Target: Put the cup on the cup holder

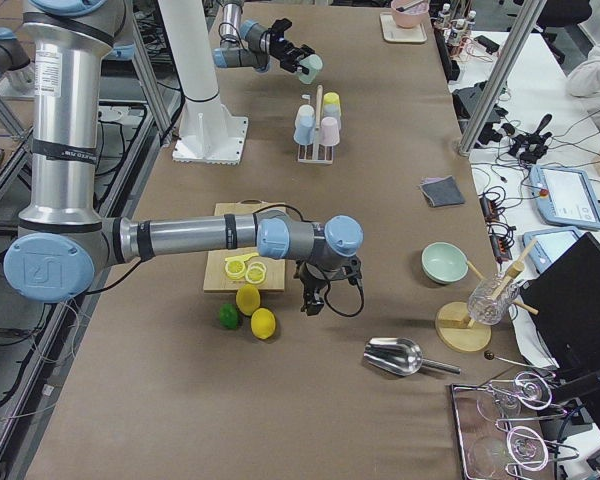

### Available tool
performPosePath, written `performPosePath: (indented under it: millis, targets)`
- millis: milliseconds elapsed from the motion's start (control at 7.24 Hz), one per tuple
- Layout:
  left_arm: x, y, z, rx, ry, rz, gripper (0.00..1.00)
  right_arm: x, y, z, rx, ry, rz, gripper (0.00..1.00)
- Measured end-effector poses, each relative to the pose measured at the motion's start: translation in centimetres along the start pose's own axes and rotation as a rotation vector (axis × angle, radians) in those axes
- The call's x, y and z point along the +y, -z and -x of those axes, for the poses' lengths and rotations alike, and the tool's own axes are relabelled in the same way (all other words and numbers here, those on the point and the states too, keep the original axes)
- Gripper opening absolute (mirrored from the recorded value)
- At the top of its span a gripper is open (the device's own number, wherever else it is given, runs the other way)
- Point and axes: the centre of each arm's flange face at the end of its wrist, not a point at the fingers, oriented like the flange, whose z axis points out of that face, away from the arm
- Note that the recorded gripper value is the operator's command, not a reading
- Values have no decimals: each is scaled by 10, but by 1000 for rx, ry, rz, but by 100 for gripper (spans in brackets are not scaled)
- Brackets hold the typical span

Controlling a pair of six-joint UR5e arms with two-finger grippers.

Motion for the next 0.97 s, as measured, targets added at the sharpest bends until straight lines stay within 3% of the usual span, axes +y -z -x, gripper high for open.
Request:
performPosePath:
  millis: [138, 276, 552, 690, 967]
  targets:
    - [4, -6, -5, -2, -3, 1, 0, 12, 4, -15, 3, -10, -35, 86]
    - [6, -12, -9, -5, -8, 2, 0, 19, 8, -25, 3, -39, -62, 89]
    - [19, -22, -14, -11, -25, 11, 0, 20, 17, -32, 26, -210, -120, 95]
    - [24, -24, -15, -14, -32, 15, 0, 17, 20, -36, 66, -312, -158, 99]
    - [30, -26, -16, -15, -40, 22, 0, 16, 17, -45, 101, -454, -180, 99]
